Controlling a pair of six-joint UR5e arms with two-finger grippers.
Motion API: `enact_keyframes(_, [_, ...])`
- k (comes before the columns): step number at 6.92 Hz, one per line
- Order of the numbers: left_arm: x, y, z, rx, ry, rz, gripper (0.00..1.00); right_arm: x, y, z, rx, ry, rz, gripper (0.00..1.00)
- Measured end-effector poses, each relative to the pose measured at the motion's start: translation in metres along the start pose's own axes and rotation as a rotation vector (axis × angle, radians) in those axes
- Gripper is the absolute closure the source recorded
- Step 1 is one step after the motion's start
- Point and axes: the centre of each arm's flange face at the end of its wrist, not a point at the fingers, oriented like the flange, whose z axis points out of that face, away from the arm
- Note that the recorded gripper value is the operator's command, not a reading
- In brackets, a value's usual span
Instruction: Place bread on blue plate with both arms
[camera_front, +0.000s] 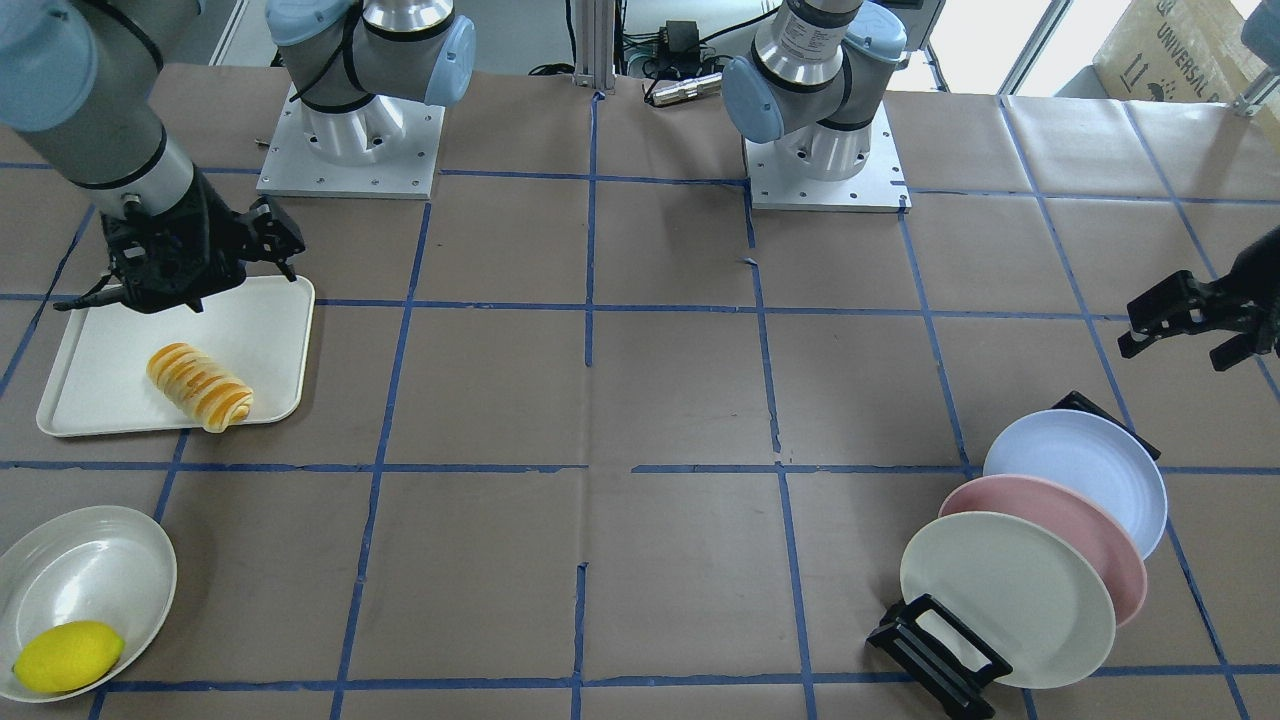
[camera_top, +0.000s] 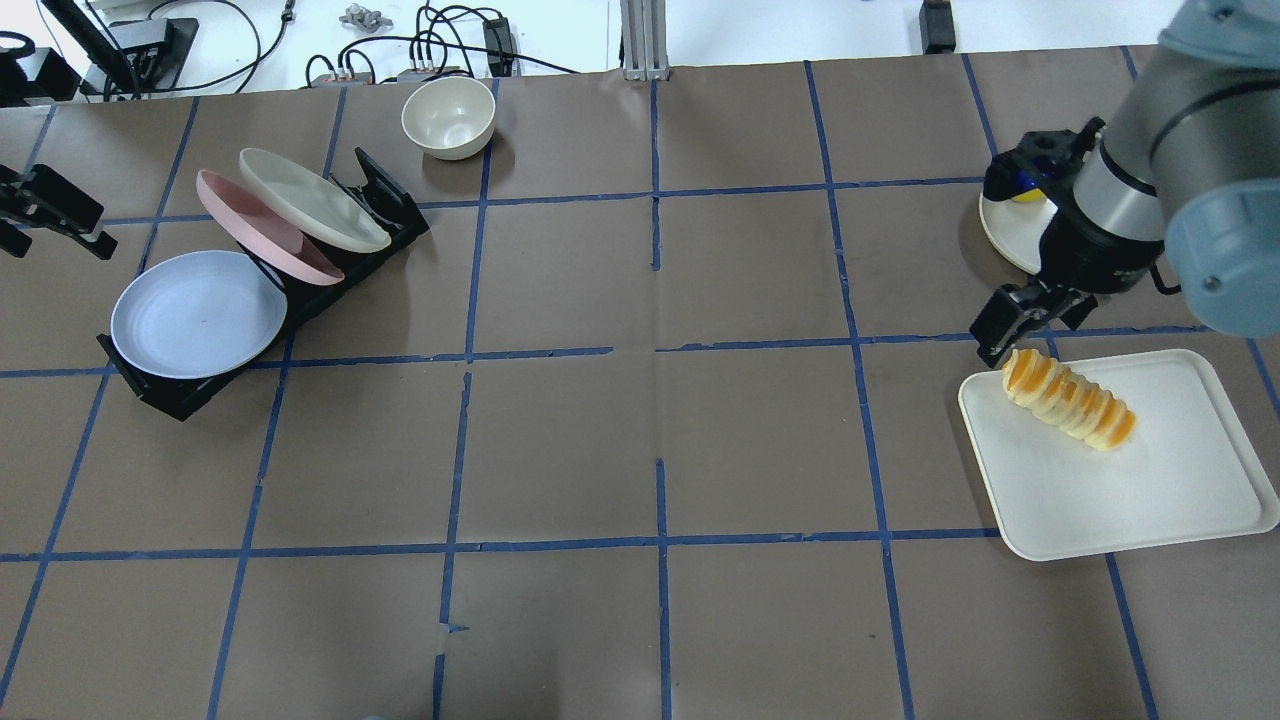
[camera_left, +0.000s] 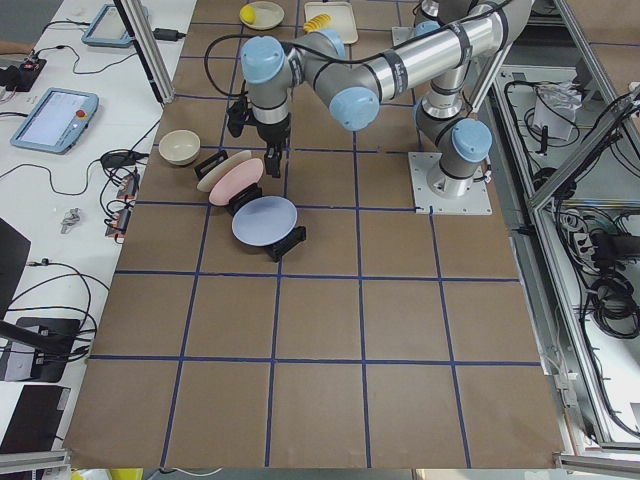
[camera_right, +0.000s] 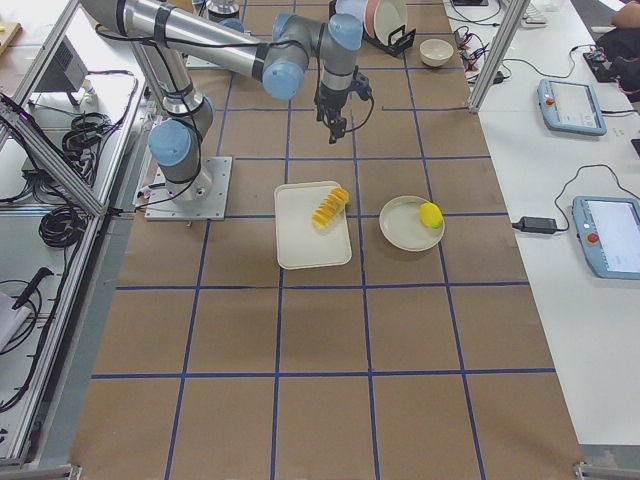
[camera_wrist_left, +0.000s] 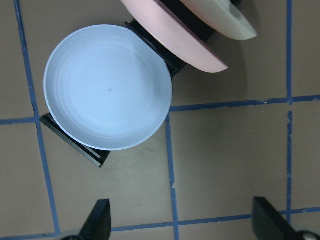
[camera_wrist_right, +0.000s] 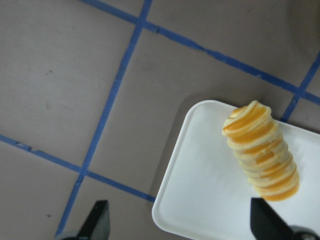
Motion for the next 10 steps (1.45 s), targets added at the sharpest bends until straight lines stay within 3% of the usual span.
enact_keyframes(3, [-0.101,-0.044,0.065,0.010,0.012,0.089,0.00,0.035,0.027,0.080,0.054,0.052,-0.060,0.00])
enact_keyframes(4, [-0.129,-0.061,0.090,0.020,0.045,0.089,0.00,0.053,0.030,0.098,0.056,0.053,-0.065,0.00])
enact_keyframes(7, [-0.168,-0.072,0.173,0.001,0.230,0.034,0.02,0.086,0.034,0.128,0.060,0.041,-0.091,0.00])
enact_keyframes(8, [-0.165,-0.072,0.185,-0.018,0.294,0.014,0.05,0.091,0.033,0.134,0.061,0.043,-0.108,0.00])
enact_keyframes(9, [-0.161,-0.070,0.193,-0.038,0.334,0.000,0.15,0.094,0.032,0.139,0.059,0.041,-0.116,0.03])
enact_keyframes(10, [-0.159,-0.068,0.201,-0.061,0.364,-0.010,0.28,0.098,0.033,0.142,0.059,0.039,-0.112,0.12])
